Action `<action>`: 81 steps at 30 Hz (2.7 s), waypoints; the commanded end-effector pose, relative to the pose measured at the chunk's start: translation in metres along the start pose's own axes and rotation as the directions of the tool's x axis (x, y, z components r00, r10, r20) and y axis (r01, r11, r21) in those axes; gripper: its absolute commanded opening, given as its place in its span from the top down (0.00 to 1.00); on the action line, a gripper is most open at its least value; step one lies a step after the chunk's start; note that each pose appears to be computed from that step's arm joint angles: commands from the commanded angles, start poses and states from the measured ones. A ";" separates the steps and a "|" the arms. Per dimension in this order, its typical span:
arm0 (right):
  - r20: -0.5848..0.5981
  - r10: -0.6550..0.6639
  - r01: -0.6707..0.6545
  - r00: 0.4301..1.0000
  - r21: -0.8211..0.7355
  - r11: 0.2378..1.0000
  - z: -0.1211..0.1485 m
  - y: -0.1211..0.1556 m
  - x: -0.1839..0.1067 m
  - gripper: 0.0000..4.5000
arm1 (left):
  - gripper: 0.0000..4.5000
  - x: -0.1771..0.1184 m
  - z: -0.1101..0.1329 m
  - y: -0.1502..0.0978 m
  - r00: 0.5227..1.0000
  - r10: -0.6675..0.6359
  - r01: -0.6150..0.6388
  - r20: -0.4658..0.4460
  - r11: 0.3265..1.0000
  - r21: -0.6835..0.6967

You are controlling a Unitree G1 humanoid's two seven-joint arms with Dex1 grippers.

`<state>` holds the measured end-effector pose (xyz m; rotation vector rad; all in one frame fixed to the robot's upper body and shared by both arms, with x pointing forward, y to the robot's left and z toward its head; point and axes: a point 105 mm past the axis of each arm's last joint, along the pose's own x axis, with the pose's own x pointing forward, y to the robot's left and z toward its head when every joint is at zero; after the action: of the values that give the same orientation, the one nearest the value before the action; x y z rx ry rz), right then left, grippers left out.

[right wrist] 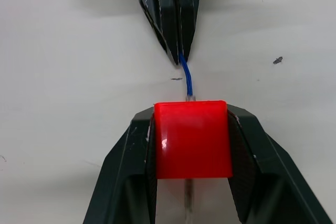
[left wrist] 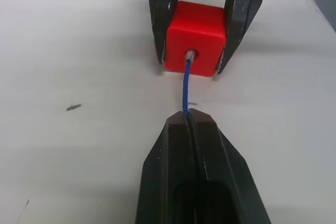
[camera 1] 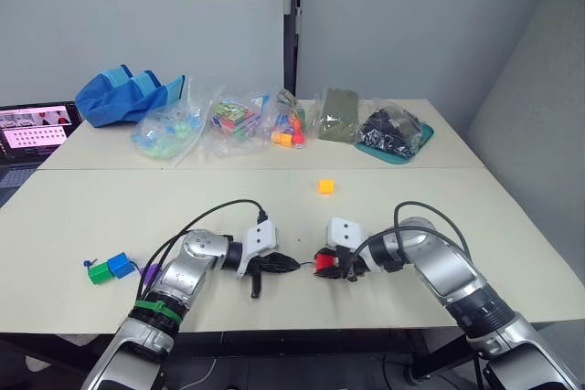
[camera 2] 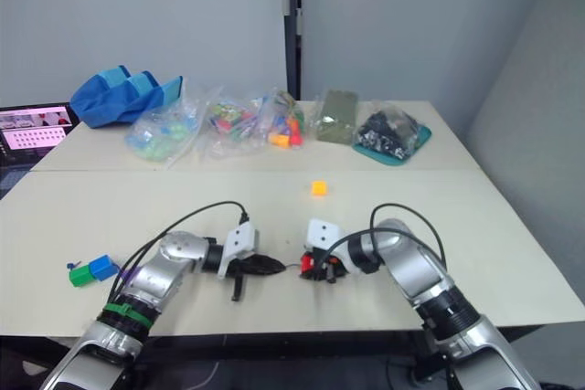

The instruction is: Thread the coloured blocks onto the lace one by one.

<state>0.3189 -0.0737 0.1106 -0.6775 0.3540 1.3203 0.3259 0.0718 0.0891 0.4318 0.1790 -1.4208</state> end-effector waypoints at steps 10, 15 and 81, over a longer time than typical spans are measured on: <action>0.005 0.028 -0.028 1.000 0.006 1.000 0.002 0.008 0.011 0.74 | 0.94 0.022 0.015 0.001 1.000 -0.009 0.008 0.016 0.999 0.042; 0.006 0.020 -0.020 1.000 0.017 1.000 0.002 0.007 0.011 0.74 | 0.59 0.017 0.017 0.003 1.000 -0.003 0.003 0.027 1.000 0.017; -0.050 -0.200 0.204 0.978 0.087 0.975 -0.046 0.005 -0.042 1.00 | 0.73 0.030 0.029 0.005 0.989 -0.112 0.107 0.092 0.993 0.057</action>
<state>0.3051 -0.1309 0.1015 -0.6273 0.3560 1.1182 0.3335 0.0335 0.0949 0.4110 0.1334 -1.5425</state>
